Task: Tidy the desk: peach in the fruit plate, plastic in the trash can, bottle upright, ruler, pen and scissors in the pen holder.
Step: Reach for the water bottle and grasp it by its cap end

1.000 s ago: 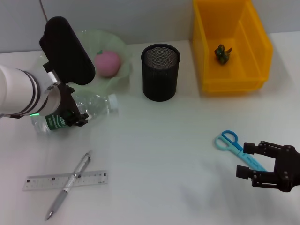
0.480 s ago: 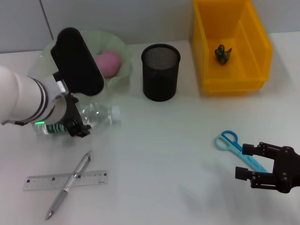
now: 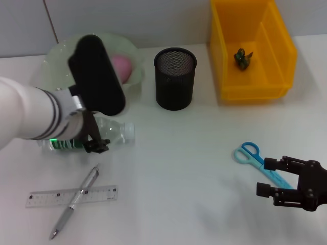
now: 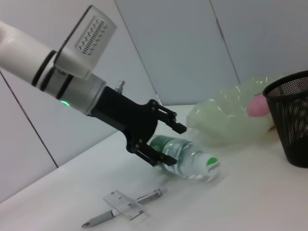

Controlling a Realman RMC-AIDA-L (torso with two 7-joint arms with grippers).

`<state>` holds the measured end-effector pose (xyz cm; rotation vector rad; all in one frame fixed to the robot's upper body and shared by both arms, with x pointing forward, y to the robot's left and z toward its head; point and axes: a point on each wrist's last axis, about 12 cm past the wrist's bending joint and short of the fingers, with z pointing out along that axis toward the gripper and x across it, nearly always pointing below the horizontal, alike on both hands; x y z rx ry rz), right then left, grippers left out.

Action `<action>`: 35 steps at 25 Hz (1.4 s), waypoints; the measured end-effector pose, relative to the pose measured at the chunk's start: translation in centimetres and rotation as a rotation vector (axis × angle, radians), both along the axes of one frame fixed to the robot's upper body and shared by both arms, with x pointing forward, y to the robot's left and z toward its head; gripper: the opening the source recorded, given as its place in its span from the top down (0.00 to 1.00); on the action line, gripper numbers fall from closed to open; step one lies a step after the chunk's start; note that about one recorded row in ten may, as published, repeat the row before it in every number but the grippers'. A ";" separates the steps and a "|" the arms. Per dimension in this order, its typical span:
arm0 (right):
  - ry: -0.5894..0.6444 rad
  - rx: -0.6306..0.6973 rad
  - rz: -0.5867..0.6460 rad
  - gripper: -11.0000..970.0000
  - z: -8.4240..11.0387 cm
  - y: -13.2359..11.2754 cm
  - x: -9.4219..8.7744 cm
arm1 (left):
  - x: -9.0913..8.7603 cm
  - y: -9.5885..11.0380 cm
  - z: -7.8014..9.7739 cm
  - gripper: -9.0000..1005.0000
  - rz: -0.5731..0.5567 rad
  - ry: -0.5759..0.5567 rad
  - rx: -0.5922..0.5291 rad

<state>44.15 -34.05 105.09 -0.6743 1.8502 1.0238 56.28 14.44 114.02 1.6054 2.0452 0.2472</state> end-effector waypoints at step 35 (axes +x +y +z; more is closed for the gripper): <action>0.001 -0.008 0.009 0.13 0.3 0.0 0.2 | 1.9 -4.5 -0.9 0.24 -0.171 -0.067 0.013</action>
